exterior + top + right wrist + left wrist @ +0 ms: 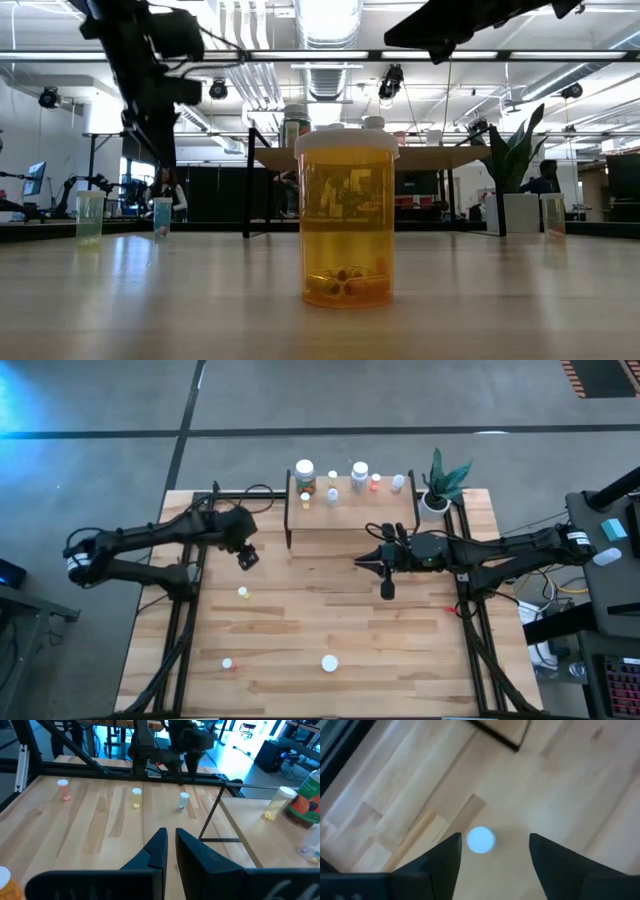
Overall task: Pick and place medicine bottles onto shelf by color
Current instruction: Put the blue pill bottle on the shelf
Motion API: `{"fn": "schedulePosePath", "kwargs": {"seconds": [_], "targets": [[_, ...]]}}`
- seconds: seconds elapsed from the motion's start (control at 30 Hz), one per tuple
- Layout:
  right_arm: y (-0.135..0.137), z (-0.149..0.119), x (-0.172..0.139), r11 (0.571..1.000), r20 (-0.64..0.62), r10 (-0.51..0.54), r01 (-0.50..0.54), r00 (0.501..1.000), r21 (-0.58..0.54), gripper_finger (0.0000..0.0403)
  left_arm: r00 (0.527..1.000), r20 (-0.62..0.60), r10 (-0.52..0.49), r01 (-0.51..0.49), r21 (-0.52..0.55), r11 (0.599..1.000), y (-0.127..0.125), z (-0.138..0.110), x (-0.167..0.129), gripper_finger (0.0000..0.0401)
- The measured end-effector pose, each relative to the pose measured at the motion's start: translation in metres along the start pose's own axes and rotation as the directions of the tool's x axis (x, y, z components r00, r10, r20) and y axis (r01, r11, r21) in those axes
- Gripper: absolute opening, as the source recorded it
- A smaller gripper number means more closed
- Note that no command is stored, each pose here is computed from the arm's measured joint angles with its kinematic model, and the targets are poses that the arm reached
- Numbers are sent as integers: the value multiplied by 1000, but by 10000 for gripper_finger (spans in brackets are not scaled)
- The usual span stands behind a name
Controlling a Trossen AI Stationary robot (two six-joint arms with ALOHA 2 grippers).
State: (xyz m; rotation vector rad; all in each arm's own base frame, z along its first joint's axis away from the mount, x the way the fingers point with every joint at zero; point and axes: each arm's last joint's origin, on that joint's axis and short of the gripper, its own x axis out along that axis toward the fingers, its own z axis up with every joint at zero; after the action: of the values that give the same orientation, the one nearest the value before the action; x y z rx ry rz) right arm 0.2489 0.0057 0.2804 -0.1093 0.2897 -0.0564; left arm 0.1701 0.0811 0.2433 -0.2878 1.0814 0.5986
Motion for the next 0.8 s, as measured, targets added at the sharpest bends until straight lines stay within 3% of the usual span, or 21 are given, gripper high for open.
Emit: {"fn": "schedulePosePath", "kwargs": {"seconds": [0.4, 0.8], "targets": [[0, 0, 0, 1000, -2, 0, 0, 1000, 0, 27, 988, -153, -18, 23, 28, 999, 5, 7, 35, 226], [0, 0, 0, 1000, -2, 0, 0, 1000, 0, 27, 979, -201, 35, -19, 83, 996, 5, 6, 48, 226]]}}
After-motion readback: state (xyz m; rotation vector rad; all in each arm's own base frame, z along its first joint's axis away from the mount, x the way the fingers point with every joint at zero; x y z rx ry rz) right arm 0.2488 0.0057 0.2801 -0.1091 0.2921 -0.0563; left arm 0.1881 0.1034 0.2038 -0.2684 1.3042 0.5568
